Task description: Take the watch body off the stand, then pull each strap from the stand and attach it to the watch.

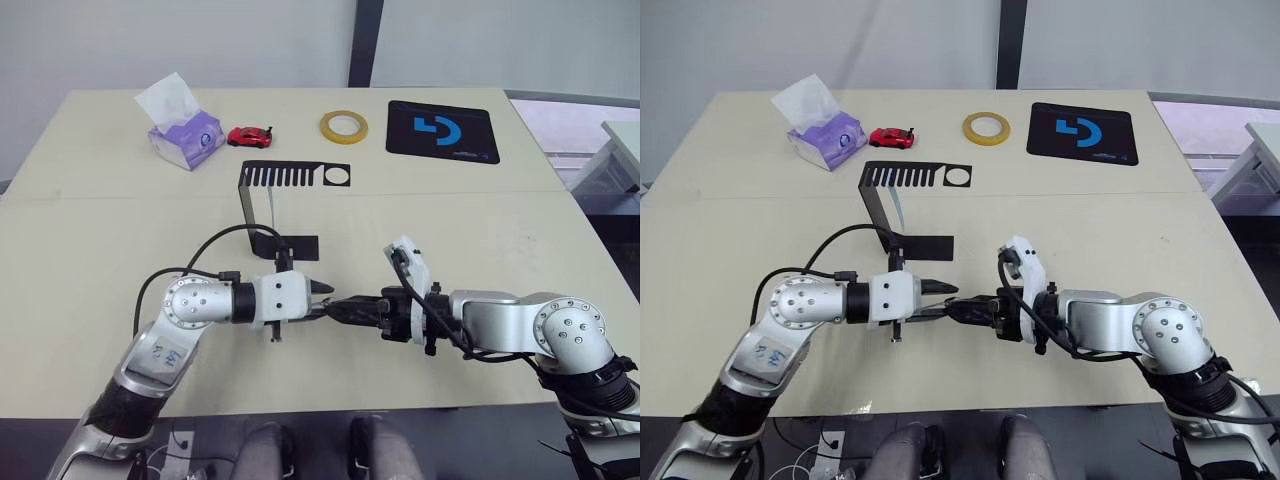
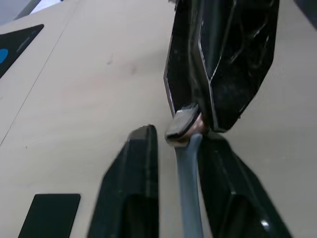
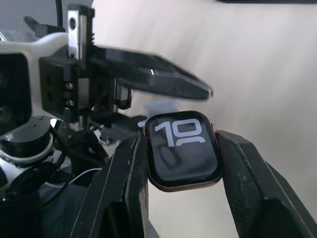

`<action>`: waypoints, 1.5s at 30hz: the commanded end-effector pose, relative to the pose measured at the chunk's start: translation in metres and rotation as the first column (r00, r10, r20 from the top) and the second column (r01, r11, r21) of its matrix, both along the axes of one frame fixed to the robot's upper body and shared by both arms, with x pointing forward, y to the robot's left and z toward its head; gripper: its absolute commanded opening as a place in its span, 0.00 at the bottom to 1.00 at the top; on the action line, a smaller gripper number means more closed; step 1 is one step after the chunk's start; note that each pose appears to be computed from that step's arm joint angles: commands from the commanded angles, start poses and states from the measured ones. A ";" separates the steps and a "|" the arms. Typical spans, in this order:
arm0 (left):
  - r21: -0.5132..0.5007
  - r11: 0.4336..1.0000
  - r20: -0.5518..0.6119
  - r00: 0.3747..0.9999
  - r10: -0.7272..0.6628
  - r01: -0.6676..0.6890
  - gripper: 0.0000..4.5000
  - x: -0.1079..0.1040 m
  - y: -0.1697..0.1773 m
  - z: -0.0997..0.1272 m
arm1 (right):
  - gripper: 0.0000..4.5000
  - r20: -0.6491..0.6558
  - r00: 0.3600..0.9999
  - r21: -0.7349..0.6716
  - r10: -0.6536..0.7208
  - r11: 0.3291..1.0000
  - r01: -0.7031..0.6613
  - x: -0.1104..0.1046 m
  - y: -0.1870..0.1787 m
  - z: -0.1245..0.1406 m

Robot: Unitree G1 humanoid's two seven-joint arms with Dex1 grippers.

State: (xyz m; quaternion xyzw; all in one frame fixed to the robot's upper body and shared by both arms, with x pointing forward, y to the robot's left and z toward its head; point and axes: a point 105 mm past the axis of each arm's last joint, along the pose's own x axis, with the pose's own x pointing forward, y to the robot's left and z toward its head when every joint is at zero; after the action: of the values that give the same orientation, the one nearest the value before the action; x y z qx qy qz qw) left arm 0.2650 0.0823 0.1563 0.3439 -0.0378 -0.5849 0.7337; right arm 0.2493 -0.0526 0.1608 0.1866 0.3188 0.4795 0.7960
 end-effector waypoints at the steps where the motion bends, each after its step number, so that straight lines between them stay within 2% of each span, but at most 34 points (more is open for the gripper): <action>1: 0.048 0.998 -0.023 0.999 0.042 -0.040 0.75 -0.009 0.041 0.002 | 0.37 0.072 0.997 0.011 0.041 0.999 -0.042 -0.006 -0.002 0.011; 3: 0.072 0.995 -0.047 0.997 0.067 -0.064 0.96 -0.012 0.062 0.000 | 0.37 0.119 0.991 -0.008 0.059 0.998 -0.058 -0.005 -0.005 0.012; 4: 0.079 0.995 -0.053 0.996 0.071 -0.067 1.00 -0.014 0.069 0.000 | 0.37 0.142 0.987 -0.014 0.068 0.998 -0.067 -0.005 -0.005 0.012; 6: 0.022 0.996 -0.093 0.992 0.089 -0.088 1.00 -0.018 0.088 0.006 | 0.37 0.254 0.962 -0.036 0.101 0.995 -0.095 -0.005 -0.007 0.017; 8: -0.076 0.992 -0.136 0.986 0.095 -0.105 1.00 -0.022 0.099 0.015 | 0.37 0.411 0.901 -0.070 0.140 0.990 -0.122 -0.002 -0.006 0.025; 11: -0.179 0.978 -0.174 0.982 0.078 -0.109 1.00 -0.027 0.105 0.023 | 0.37 0.645 0.733 -0.151 0.218 0.976 -0.157 -0.002 -0.004 0.032; 14: -0.202 0.973 -0.197 0.978 0.068 -0.108 1.00 -0.032 0.108 0.023 | 0.37 0.828 0.457 -0.263 0.323 0.946 -0.192 -0.005 0.000 0.033; 17: -0.229 0.968 -0.187 0.980 0.065 -0.108 1.00 -0.033 0.106 0.026 | 0.37 0.893 0.217 -0.359 0.394 0.915 -0.181 -0.007 0.001 0.029; 18: -0.233 0.966 -0.180 0.981 0.067 -0.109 1.00 -0.033 0.106 0.028 | 0.37 0.897 0.160 -0.384 0.412 0.906 -0.180 -0.008 0.001 0.027; 24: -0.223 0.973 -0.188 0.982 0.014 -0.057 1.00 -0.045 0.102 0.025 | 0.37 0.867 -0.055 -0.499 0.496 0.860 -0.111 -0.005 0.000 0.012; 26: -0.228 0.972 -0.193 0.981 0.004 -0.049 1.00 -0.045 0.100 0.026 | 0.37 0.861 -0.074 -0.508 0.503 0.856 -0.094 -0.005 -0.001 0.009; 30: -0.225 0.974 -0.163 0.987 -0.014 -0.024 1.00 -0.045 0.096 0.027 | 0.37 0.864 -0.065 -0.504 0.499 0.858 -0.100 -0.007 0.000 0.006; 33: -0.213 0.977 -0.112 0.993 -0.024 0.000 1.00 -0.044 0.091 0.028 | 0.37 0.873 -0.029 -0.487 0.487 0.866 -0.114 -0.007 0.000 0.006; 35: -0.219 0.976 -0.081 0.996 -0.032 0.013 1.00 -0.043 0.085 0.029 | 0.37 0.889 0.070 -0.441 0.452 0.888 -0.126 -0.004 0.000 0.007; 37: -0.224 0.974 -0.064 0.997 -0.036 0.021 1.00 -0.043 0.082 0.029 | 0.37 0.890 0.125 -0.423 0.439 0.896 -0.134 -0.003 0.000 0.007; 40: -0.180 0.982 0.001 0.998 -0.061 0.060 1.00 -0.045 0.070 0.023 | 0.37 0.861 0.413 -0.244 0.297 0.953 -0.177 0.000 0.000 0.013; 43: -0.152 0.988 0.069 0.997 -0.030 0.040 1.00 -0.037 0.058 0.018 | 0.37 0.742 0.619 -0.143 0.258 0.963 -0.231 -0.005 0.001 0.013; 45: -0.131 0.991 0.100 0.995 -0.015 0.028 1.00 -0.032 0.053 0.015 | 0.37 0.657 0.717 -0.101 0.235 0.969 -0.225 -0.004 0.000 0.013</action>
State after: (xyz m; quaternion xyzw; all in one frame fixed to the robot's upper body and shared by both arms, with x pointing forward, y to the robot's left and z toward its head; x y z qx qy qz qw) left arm 0.2330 0.1423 0.1667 0.2929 -0.0961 -0.5801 0.7540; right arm 0.2517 -0.0542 0.1635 -0.0771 0.0213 0.5998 0.7961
